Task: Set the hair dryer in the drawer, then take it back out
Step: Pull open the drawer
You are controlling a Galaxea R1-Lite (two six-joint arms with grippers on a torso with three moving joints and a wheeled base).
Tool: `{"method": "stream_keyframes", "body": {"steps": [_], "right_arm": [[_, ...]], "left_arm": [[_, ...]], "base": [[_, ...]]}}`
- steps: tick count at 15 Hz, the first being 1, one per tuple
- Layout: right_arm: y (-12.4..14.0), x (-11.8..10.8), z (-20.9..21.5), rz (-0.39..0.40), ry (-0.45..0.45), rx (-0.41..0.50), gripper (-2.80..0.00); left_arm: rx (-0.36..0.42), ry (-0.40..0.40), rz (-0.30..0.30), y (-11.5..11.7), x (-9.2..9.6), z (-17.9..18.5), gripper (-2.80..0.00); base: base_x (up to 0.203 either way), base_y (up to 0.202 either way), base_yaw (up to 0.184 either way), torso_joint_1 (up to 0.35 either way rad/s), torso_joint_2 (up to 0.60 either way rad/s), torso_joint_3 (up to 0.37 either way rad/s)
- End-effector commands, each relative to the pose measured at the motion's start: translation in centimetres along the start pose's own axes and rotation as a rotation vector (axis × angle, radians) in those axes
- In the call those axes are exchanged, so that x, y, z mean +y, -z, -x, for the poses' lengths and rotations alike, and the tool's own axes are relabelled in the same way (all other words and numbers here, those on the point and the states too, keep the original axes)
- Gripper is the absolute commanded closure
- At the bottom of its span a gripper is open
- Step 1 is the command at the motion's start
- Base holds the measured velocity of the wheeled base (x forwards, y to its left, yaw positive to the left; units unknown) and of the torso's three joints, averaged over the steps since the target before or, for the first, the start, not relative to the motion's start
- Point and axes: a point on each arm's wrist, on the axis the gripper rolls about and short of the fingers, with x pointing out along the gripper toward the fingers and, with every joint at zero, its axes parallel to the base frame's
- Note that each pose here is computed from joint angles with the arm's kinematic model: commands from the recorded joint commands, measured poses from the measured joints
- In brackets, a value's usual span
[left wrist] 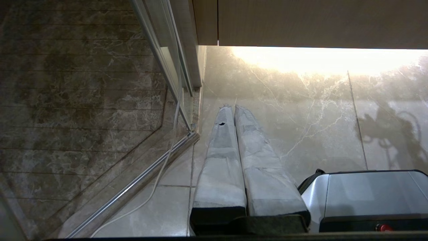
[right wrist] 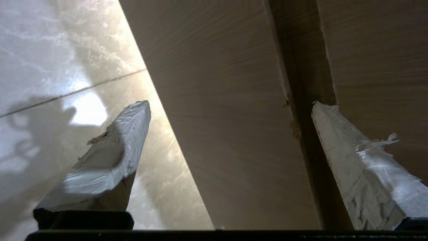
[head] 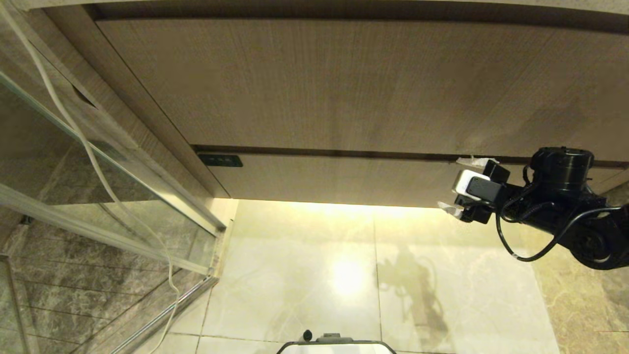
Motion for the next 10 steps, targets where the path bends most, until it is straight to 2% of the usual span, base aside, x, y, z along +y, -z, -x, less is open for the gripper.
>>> {"method": "stream_keyframes", "body": {"steps": [1,7,10], "right_arm": [[0.6,0.5,-0.9,0.001,-0.004,0.001,-2.8],[1.5,0.4,-1.5,-0.007,-0.005,0.013,-2.8],[1.6,0.1,-1.4,0.003,-0.005,-0.057,-2.8]], "left_arm": [[0.001,0.0,0.0,0.0,0.0,0.0,0.0],[0.001,0.0,0.0,0.0,0.0,0.0,0.0],[0.001,0.0,0.0,0.0,0.0,0.0,0.0]], "base": [[0.0,0.0,0.0,0.0,0.0,0.0],[0.0,0.0,0.0,0.0,0.0,0.0],[0.0,0.0,0.0,0.0,0.0,0.0]]}}
